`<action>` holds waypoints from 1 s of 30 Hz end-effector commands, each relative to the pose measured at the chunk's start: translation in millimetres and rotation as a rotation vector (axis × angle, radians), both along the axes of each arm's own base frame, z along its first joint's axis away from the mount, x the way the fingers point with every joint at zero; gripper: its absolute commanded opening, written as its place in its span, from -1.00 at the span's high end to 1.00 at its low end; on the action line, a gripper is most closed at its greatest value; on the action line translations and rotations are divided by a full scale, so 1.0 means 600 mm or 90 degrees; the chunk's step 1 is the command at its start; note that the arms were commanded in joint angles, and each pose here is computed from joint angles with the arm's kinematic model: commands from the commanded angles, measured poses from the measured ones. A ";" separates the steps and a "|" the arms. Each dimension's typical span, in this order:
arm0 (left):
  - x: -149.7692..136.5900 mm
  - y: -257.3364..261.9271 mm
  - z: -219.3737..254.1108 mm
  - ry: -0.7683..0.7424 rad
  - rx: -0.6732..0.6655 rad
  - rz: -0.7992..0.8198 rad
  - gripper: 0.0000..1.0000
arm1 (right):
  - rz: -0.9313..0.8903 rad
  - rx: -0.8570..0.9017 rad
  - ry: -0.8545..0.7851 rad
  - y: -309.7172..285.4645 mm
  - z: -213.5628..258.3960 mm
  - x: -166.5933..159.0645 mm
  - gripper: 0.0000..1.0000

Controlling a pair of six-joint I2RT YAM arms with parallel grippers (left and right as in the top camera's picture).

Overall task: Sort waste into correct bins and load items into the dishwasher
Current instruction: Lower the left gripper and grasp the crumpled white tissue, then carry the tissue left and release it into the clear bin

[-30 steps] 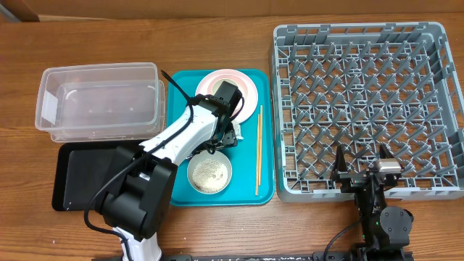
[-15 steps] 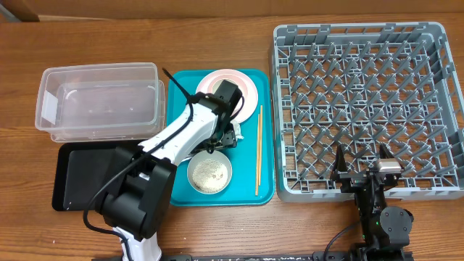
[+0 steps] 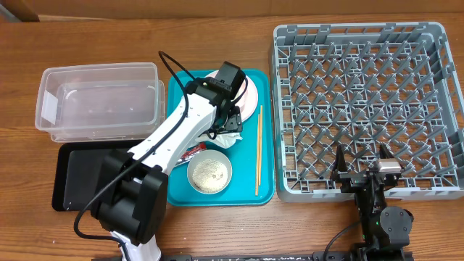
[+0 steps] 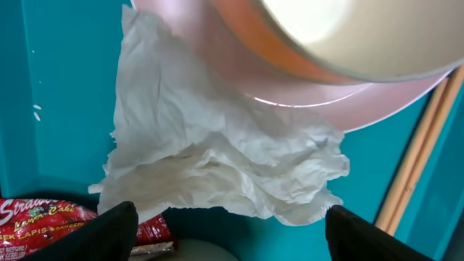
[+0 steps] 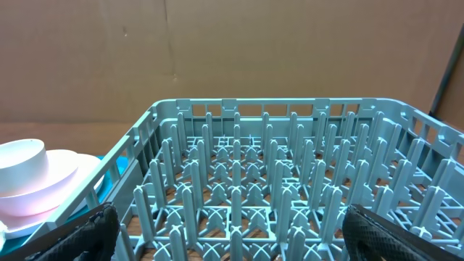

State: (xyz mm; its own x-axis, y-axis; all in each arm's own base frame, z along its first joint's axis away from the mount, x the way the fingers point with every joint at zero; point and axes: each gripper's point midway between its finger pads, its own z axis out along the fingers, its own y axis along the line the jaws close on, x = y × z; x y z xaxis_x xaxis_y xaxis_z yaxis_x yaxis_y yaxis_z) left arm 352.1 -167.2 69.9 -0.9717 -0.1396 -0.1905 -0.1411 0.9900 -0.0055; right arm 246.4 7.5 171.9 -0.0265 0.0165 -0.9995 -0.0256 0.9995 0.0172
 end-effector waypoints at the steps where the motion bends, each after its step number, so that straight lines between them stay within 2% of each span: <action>1: -0.016 0.008 -0.015 0.005 0.015 -0.013 -0.70 | -0.007 0.000 -0.004 -0.003 -0.002 0.000 -0.99; 11: -0.011 0.038 -0.062 -0.035 0.062 -0.002 -0.75 | -0.007 0.000 -0.004 -0.003 -0.002 0.000 -1.00; 14: -0.009 0.033 -0.074 -0.044 0.050 -0.002 -0.74 | -0.007 0.000 -0.004 -0.003 -0.002 0.000 -0.99; 17: -0.012 0.034 -0.083 -0.046 0.049 -0.003 -0.65 | -0.007 0.000 -0.004 -0.003 -0.002 0.000 -1.00; 21: -0.014 0.035 -0.085 -0.044 0.050 -0.003 -0.30 | -0.007 0.000 -0.004 -0.003 -0.002 0.000 -1.00; 22: -0.014 0.035 -0.085 -0.045 0.050 -0.003 -0.14 | -0.007 0.000 -0.004 -0.003 -0.002 0.000 -1.00; 24: -0.014 0.035 -0.085 -0.045 0.050 -0.003 0.24 | -0.007 0.000 -0.004 -0.003 -0.002 0.000 -1.00; 26: -0.014 0.035 -0.085 -0.044 0.050 -0.006 0.84 | -0.007 0.000 -0.004 -0.003 -0.002 0.000 -1.00; 27: -0.014 0.035 -0.083 -0.044 0.051 -0.006 0.92 | -0.007 0.000 -0.004 -0.003 -0.002 0.000 -1.00; 30: -0.005 0.034 -0.058 -0.056 0.052 -0.006 0.92 | -0.007 0.000 -0.004 -0.003 -0.002 0.000 -1.00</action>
State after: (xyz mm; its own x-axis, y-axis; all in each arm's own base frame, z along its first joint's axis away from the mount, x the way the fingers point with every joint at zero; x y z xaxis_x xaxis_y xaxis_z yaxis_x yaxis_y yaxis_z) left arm 343.6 -145.5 16.4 -0.9603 -0.1266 -0.2485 -0.1462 0.9873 0.0619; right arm 246.4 7.5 171.9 -0.0265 0.0161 -0.9995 -0.0257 0.9995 0.0168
